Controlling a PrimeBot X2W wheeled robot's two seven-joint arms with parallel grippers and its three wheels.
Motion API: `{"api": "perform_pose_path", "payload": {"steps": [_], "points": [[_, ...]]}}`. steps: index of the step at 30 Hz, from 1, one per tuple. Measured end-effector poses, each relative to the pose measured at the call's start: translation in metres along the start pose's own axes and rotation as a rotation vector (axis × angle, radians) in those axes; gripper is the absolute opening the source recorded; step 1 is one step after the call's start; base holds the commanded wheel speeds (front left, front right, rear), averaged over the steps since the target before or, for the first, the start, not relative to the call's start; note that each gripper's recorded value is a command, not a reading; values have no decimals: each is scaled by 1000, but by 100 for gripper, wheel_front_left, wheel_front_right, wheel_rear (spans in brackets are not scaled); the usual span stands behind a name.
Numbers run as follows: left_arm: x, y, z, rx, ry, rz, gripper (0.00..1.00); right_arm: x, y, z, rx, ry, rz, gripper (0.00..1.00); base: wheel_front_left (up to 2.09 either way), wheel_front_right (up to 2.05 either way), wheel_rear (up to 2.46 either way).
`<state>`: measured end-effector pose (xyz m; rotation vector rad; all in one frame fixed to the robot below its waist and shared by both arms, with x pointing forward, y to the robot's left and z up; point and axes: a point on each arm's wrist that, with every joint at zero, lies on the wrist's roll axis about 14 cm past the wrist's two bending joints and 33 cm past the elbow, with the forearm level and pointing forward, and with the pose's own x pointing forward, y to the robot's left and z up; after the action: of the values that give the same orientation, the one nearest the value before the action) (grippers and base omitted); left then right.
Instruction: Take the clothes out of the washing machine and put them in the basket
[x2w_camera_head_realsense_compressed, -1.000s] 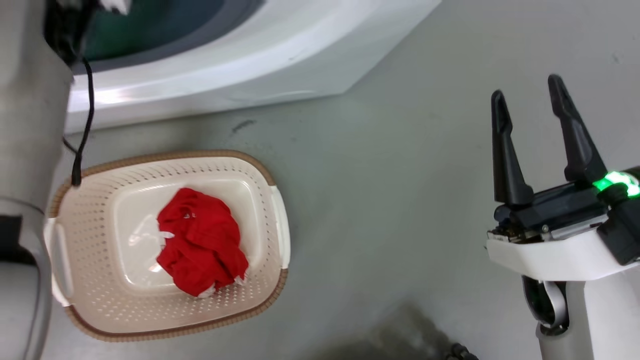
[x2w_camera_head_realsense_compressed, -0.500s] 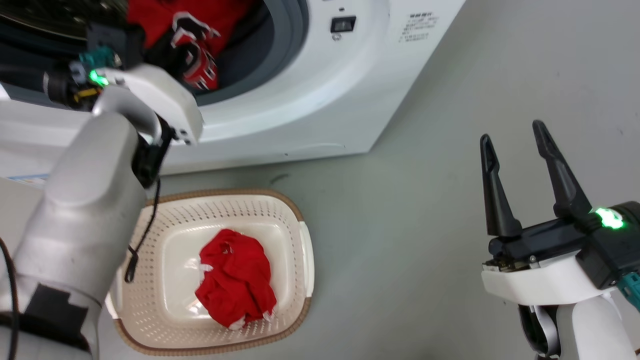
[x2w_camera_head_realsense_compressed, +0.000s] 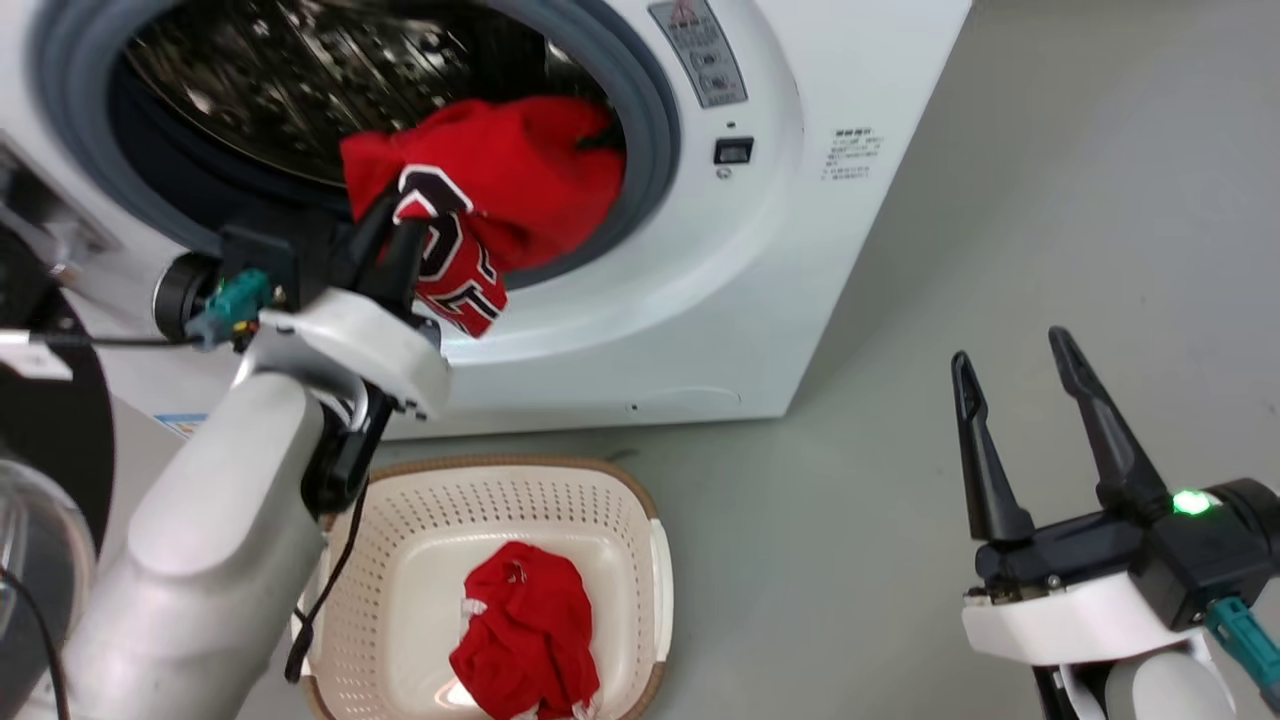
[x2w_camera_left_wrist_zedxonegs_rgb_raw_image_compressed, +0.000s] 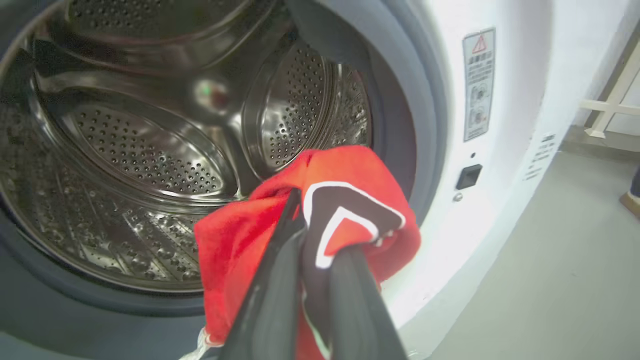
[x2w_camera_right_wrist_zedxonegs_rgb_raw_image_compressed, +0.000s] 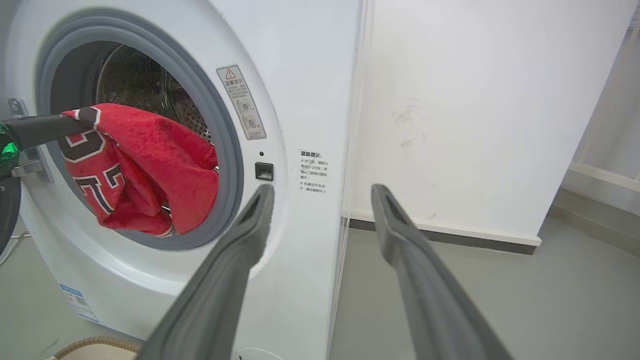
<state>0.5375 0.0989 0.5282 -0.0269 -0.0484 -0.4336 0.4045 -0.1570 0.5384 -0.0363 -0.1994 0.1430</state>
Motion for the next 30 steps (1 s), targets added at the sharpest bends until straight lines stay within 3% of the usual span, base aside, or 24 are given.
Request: {"api": "perform_pose_path", "payload": {"steps": [18,24,30], "points": [[-88,-33,120,76,-283,22,0,-32,15,30,4,-57,26,100,0,0,0],[-112,-42,138,89,-318,29,0,-39,17,37,9,-73,27,100,0,0,0],[-125,-51,128,83,-278,21,0,-40,17,38,10,-75,29,100,0,0,0]]}}
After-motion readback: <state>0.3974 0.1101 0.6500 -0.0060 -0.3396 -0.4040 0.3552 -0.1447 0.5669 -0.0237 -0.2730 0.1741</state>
